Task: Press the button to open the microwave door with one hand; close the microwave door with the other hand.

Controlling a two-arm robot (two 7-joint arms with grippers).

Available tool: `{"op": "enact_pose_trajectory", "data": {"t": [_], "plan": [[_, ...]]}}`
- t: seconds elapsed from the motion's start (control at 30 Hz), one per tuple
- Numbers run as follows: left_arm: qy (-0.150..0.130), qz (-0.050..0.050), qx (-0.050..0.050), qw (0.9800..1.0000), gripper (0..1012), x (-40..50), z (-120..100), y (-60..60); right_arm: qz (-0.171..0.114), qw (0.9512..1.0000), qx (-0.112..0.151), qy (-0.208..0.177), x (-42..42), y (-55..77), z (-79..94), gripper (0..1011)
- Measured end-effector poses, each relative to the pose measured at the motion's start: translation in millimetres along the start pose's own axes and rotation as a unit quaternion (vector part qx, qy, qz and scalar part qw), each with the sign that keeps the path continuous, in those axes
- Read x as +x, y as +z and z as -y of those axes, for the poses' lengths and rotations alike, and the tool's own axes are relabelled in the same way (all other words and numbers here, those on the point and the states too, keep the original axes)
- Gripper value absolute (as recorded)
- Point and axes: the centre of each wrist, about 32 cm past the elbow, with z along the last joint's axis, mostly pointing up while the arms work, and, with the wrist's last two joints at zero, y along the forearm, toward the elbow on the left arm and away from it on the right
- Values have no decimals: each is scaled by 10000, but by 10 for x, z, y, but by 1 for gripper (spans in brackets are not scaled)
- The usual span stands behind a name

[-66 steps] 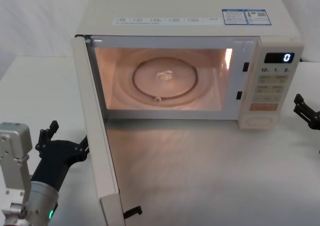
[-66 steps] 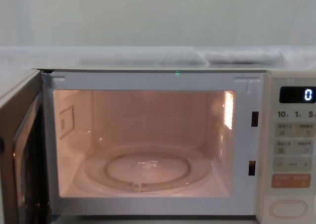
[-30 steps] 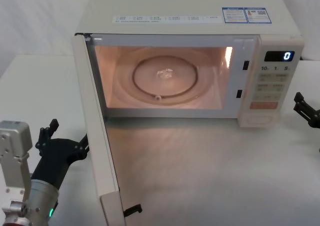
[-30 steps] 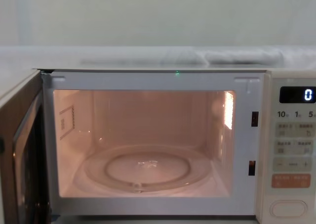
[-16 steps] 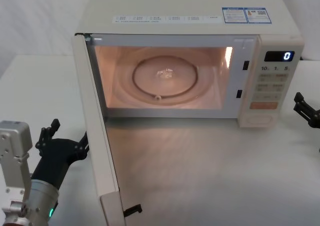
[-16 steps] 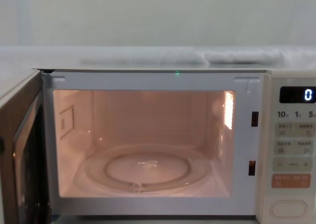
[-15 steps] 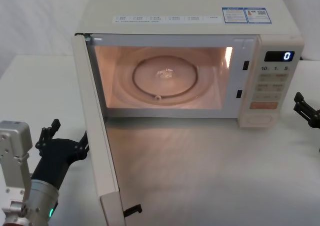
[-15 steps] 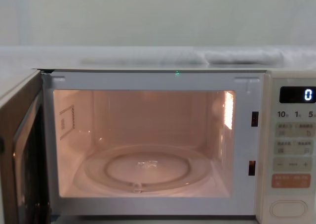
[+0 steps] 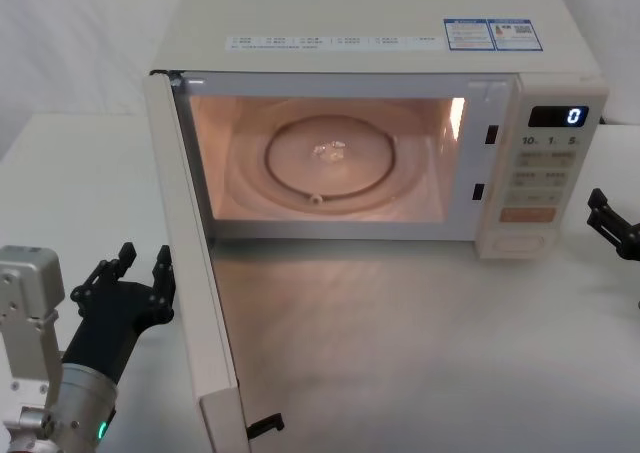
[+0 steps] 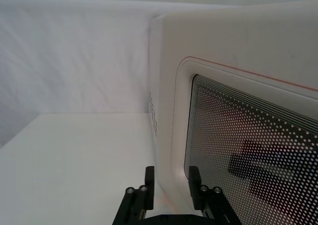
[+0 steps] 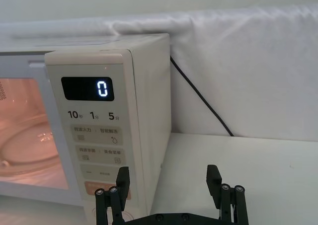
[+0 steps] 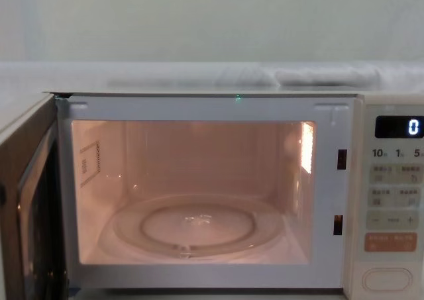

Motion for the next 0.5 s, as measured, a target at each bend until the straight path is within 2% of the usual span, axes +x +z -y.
{"op": "enact_pose_trajectory", "data": {"t": [0.07,0.1,0.13,0.2,0.23,0.3,0.43,0.5], "plan": [[0,0,0,10000,412,0,0,0,0,10000,0,0,0,0,0,1002],[0,0,0,10000,341,0,0,0,0,10000,0,0,0,0,0,1002],[0,0,0,10000,341,0,0,0,0,10000,0,0,0,0,0,1002],[0,0,0,10000,280,0,0,0,0,10000,1,0,0,0,0,1002],[0,0,0,10000,219,0,0,0,0,10000,0,0,0,0,0,1002],[0,0,0,10000,180,0,0,0,0,10000,1,0,0,0,0,1002],[0,0,0,10000,26,0,0,0,0,10000,1,0,0,0,0,1002],[0,0,0,10000,0,0,0,0,0,10000,0,0,0,0,0,1002]]}}
